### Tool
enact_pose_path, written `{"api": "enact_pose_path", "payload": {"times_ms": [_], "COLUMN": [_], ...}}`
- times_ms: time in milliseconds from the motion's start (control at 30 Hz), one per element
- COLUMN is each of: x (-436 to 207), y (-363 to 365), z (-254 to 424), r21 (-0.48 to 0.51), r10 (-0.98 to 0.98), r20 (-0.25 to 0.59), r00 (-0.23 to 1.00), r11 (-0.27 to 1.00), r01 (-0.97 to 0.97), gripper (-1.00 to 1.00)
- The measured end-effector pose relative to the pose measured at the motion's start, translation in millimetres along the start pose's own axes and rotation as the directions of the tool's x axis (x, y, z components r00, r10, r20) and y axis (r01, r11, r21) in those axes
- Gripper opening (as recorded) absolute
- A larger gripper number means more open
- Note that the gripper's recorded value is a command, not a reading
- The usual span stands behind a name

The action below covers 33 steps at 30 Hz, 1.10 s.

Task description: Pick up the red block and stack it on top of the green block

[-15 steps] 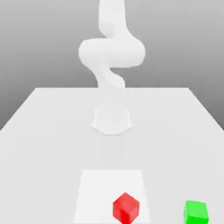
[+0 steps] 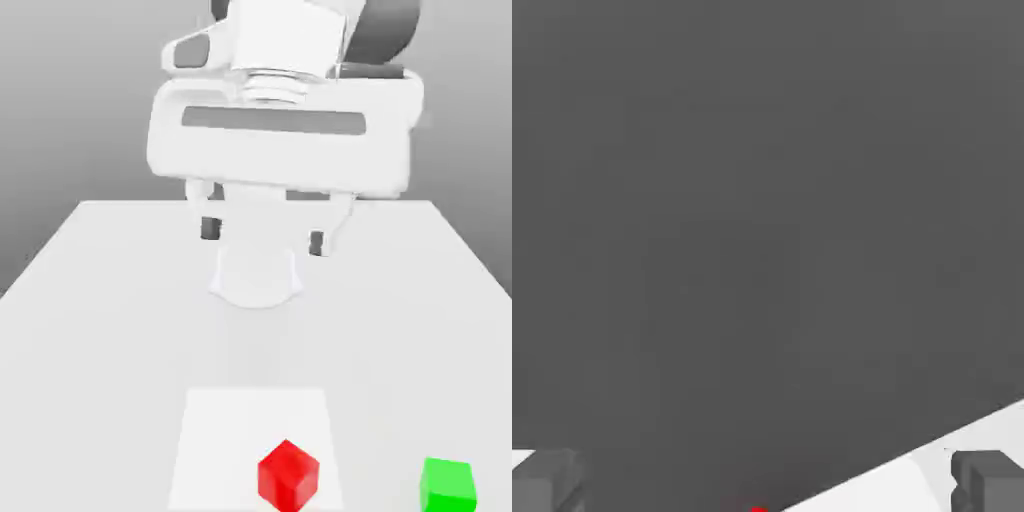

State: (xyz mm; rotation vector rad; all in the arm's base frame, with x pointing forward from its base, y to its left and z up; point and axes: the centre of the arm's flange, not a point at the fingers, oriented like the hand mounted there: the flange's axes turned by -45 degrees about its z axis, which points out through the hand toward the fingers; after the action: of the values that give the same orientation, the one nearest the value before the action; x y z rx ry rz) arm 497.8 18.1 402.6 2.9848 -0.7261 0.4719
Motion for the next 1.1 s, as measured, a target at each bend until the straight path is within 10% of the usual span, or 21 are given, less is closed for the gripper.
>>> {"api": "enact_pose_path", "payload": {"times_ms": [500, 533, 933, 1100], "x": [-97.5, -100.5, -85.1, -122.0], "y": [1.2, 1.7, -6.4, -120.0], "z": [227.9, 235.3, 181.4, 143.1], "r21": [-0.114, -0.115, -0.108, 0.019], "r10": [0.268, 0.268, 0.247, -0.178], "r20": [0.278, 0.279, 0.28, 0.303], "r00": [0.922, 0.922, 0.928, 0.936], "r11": [0.963, 0.963, 0.968, 0.983], "r01": [-0.245, -0.245, -0.225, 0.181], "gripper": [0.0, -1.0, -1.0, -1.0]}}
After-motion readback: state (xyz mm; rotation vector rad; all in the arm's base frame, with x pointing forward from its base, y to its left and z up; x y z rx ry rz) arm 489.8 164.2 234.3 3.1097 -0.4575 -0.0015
